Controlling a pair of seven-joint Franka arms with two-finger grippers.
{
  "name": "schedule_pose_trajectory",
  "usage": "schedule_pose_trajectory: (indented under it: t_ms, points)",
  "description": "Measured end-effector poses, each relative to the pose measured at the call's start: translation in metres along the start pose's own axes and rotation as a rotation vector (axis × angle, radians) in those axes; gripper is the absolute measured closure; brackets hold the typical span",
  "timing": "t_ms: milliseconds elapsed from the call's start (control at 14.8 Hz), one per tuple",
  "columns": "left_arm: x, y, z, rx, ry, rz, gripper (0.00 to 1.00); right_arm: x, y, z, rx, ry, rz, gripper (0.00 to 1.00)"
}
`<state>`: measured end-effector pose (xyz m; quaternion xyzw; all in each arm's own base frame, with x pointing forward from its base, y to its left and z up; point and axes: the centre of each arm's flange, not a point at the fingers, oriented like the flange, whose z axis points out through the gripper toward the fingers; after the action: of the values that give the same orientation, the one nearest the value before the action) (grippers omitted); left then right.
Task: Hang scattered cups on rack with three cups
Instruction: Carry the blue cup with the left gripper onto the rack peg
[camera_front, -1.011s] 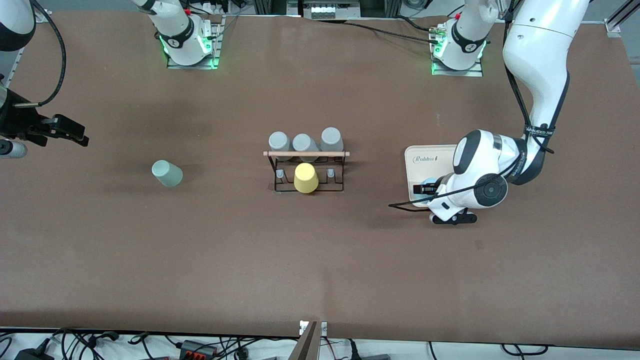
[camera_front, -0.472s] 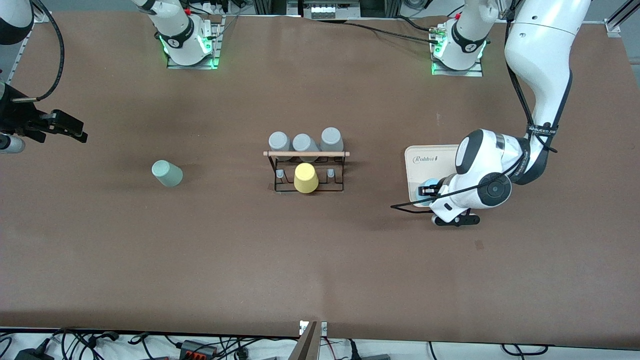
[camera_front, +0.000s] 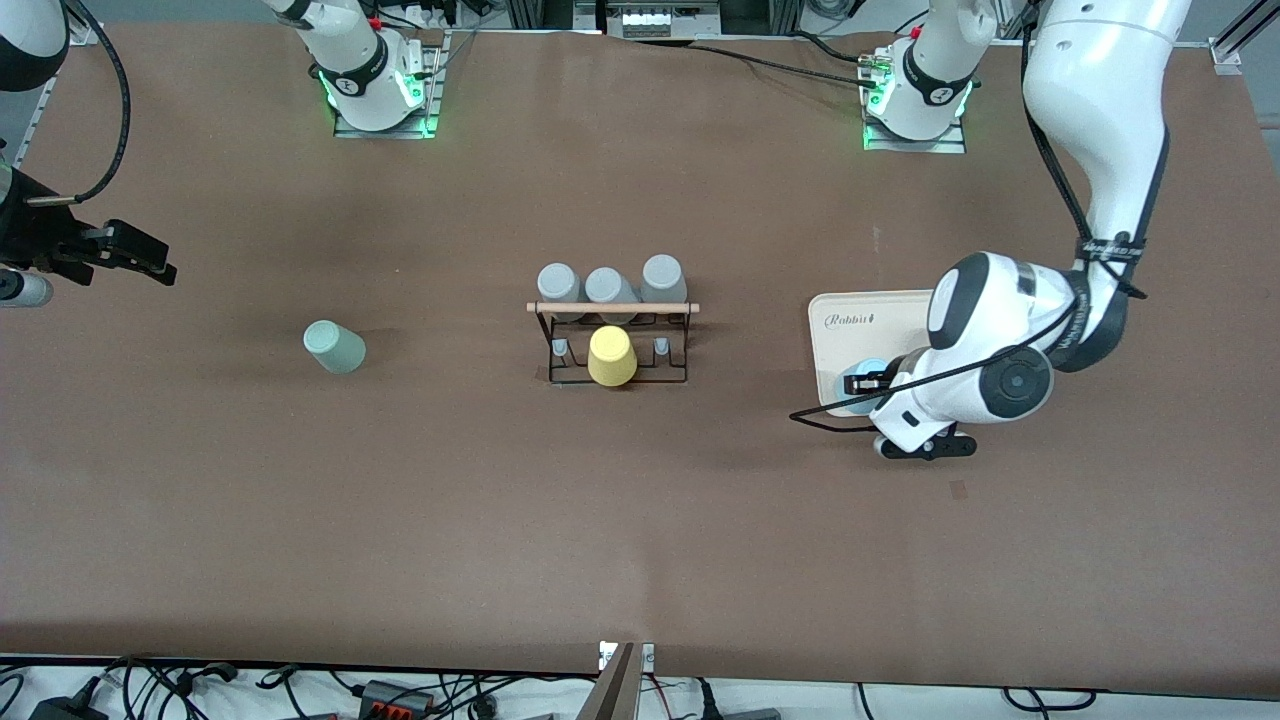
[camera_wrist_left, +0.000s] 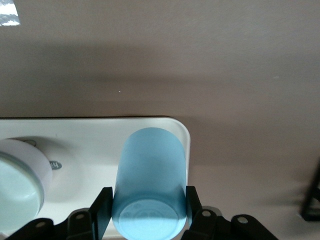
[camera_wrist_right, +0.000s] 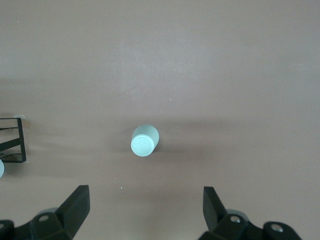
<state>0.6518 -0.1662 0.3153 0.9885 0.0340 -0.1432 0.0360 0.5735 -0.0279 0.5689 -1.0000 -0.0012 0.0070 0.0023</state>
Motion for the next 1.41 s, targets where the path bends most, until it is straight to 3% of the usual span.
schedule_pose_trajectory:
  t_ms: [202, 337, 472, 809, 1415]
  points:
    - [-0.008, 0.025, -0.056, -0.1, 0.011, 0.016, 0.37, 0.0, 0.0, 0.001, 0.0, -0.003, 0.0, 0.0]
    - [-0.015, 0.047, -0.068, -0.192, -0.001, 0.024, 0.37, 0.0, 0.0, 0.004, 0.0, -0.007, 0.0, 0.0]
    - [-0.021, 0.074, -0.073, -0.237, -0.001, 0.02, 0.37, 0.001, 0.0, 0.009, 0.001, -0.018, -0.002, 0.0]
    - [-0.035, 0.164, -0.09, -0.268, 0.036, -0.096, 0.37, 0.015, -0.008, 0.046, 0.002, -0.08, -0.017, 0.0]
    - [-0.045, 0.211, -0.064, -0.253, -0.002, -0.154, 0.37, 0.019, -0.026, 0.066, 0.001, -0.129, -0.047, 0.0]
